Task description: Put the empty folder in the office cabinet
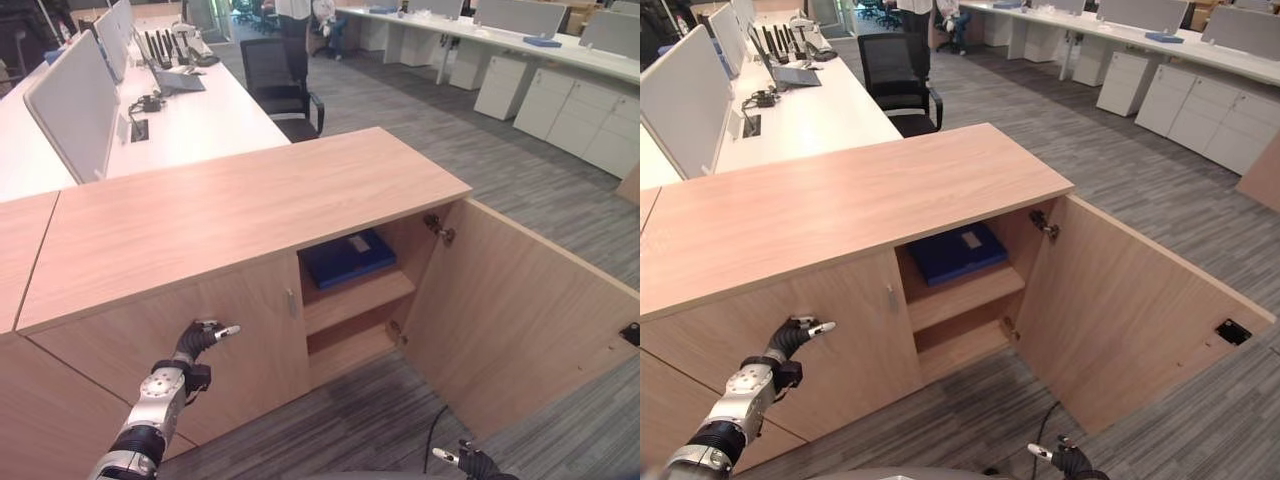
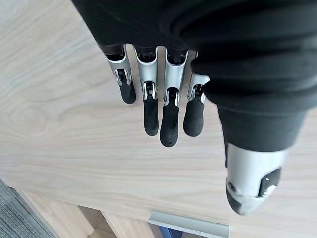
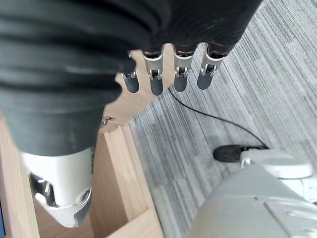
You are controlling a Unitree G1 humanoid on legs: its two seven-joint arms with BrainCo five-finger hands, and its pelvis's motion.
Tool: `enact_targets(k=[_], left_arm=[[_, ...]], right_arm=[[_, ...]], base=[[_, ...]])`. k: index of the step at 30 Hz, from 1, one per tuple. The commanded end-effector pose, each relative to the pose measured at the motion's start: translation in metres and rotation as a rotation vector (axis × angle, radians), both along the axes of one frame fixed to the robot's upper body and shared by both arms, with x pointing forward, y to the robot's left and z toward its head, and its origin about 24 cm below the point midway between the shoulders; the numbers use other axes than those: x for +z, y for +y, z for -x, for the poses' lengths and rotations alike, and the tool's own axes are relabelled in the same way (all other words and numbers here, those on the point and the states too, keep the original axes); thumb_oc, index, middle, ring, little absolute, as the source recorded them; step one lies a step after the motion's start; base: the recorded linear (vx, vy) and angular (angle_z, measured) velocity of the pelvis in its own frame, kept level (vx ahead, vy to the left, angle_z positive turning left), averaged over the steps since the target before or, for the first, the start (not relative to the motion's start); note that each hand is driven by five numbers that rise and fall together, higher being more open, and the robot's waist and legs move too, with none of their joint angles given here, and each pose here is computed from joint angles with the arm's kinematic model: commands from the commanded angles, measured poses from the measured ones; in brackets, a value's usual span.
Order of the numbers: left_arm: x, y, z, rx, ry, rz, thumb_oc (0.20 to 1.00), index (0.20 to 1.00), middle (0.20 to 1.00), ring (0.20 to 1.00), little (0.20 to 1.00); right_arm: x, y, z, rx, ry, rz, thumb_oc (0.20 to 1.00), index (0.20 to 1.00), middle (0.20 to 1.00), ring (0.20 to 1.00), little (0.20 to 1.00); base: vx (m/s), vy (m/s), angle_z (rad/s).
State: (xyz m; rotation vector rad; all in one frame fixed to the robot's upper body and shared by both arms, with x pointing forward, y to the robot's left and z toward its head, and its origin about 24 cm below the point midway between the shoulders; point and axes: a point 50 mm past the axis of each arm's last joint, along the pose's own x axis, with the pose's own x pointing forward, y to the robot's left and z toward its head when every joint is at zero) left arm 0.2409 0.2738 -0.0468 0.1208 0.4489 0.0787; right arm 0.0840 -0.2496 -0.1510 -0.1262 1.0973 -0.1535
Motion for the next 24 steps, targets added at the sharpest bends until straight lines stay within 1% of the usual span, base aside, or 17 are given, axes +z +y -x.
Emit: enact_targets(k=[1,4,5,6,7,8,11,12,14,15,17,20,22,23,24], left_arm=[[0.053,0.002,-0.039,0.053,-0.287,0.033,1.000,1.000,1.000,1.000,1.000],[0.046,-0.021,-0.027,-0.018,-0.297,0.078,1.000,1.000,1.000,1.000,1.000],[0.046,-0.021,-0.027,-0.018,-0.297,0.078,1.000,1.000,1.000,1.000,1.000],[0.041,-0.028,-0.020,-0.042,-0.286,0.094,1.000,1.000,1.000,1.000,1.000],[0.034,-0.034,-0.010,-0.051,-0.270,0.127,1.000,1.000,1.000,1.000,1.000],[0.018,-0.045,0.007,-0.086,-0.201,0.173,1.000,1.000,1.000,1.000,1.000],[0.013,-0.049,0.011,-0.111,-0.174,0.173,1.000,1.000,1.000,1.000,1.000],[0.001,-0.058,0.020,-0.135,-0.119,0.194,1.000,1.000,1.000,1.000,1.000],[-0.007,-0.062,0.024,-0.147,-0.080,0.200,1.000,1.000,1.000,1.000,1.000],[-0.014,-0.069,0.031,-0.192,-0.035,0.191,1.000,1.000,1.000,1.000,1.000],[-0.019,-0.071,0.035,-0.209,-0.009,0.193,1.000,1.000,1.000,1.000,1.000],[-0.031,-0.068,0.050,-0.193,0.055,0.197,1.000,1.000,1.000,1.000,1.000],[-0.044,-0.067,0.062,-0.158,0.119,0.205,1.000,1.000,1.000,1.000,1.000],[-0.057,-0.071,0.071,-0.109,0.184,0.232,1.000,1.000,1.000,1.000,1.000],[-0.057,-0.071,0.071,-0.109,0.183,0.233,1.000,1.000,1.000,1.000,1.000]], right_arm=[[0.005,-0.003,-0.026,0.006,-0.053,0.018,1.000,1.000,1.000,1.000,1.000],[0.007,0.000,-0.036,-0.006,-0.076,0.012,1.000,1.000,1.000,1.000,1.000],[0.007,0.000,-0.036,-0.006,-0.076,0.012,1.000,1.000,1.000,1.000,1.000],[0.008,0.001,-0.039,-0.009,-0.083,0.013,1.000,1.000,1.000,1.000,1.000],[0.007,0.003,-0.039,-0.010,-0.081,0.010,1.000,1.000,1.000,1.000,1.000],[0.008,0.006,-0.045,-0.016,-0.095,0.004,1.000,1.000,1.000,1.000,1.000],[0.008,0.005,-0.043,-0.023,-0.093,0.005,1.000,1.000,1.000,1.000,1.000],[0.007,0.003,-0.038,-0.048,-0.086,0.003,1.000,1.000,1.000,1.000,1.000],[0.005,0.001,-0.031,-0.068,-0.067,0.002,1.000,1.000,1.000,1.000,1.000],[0.005,-0.002,-0.030,-0.072,-0.057,0.007,1.000,1.000,1.000,1.000,1.000],[0.005,-0.003,-0.029,-0.076,-0.054,0.010,1.000,1.000,1.000,1.000,1.000],[0.006,-0.008,-0.029,-0.054,-0.042,0.032,1.000,1.000,1.000,1.000,1.000],[0.008,-0.016,-0.031,-0.035,-0.042,0.060,1.000,1.000,1.000,1.000,1.000],[0.013,-0.027,-0.034,-0.040,-0.055,0.094,1.000,1.000,1.000,1.000,1.000],[0.013,-0.028,-0.034,-0.040,-0.055,0.095,1.000,1.000,1.000,1.000,1.000]], base=[[-0.03,0.019,-0.19],[-0.05,0.013,-0.21],[-0.04,-0.022,-0.31],[-0.04,-0.077,-0.47],[-0.04,-0.304,-0.87],[-0.02,-0.371,-0.77],[0.02,-0.204,-0.44],[0.09,-0.334,-0.07],[0.08,-0.523,0.33],[0.03,-0.426,0.51],[0.01,-0.355,0.34],[0.04,-0.527,-0.08],[0.03,-0.571,-0.39],[0.02,-0.357,-0.43],[0.03,-0.374,-0.28]])
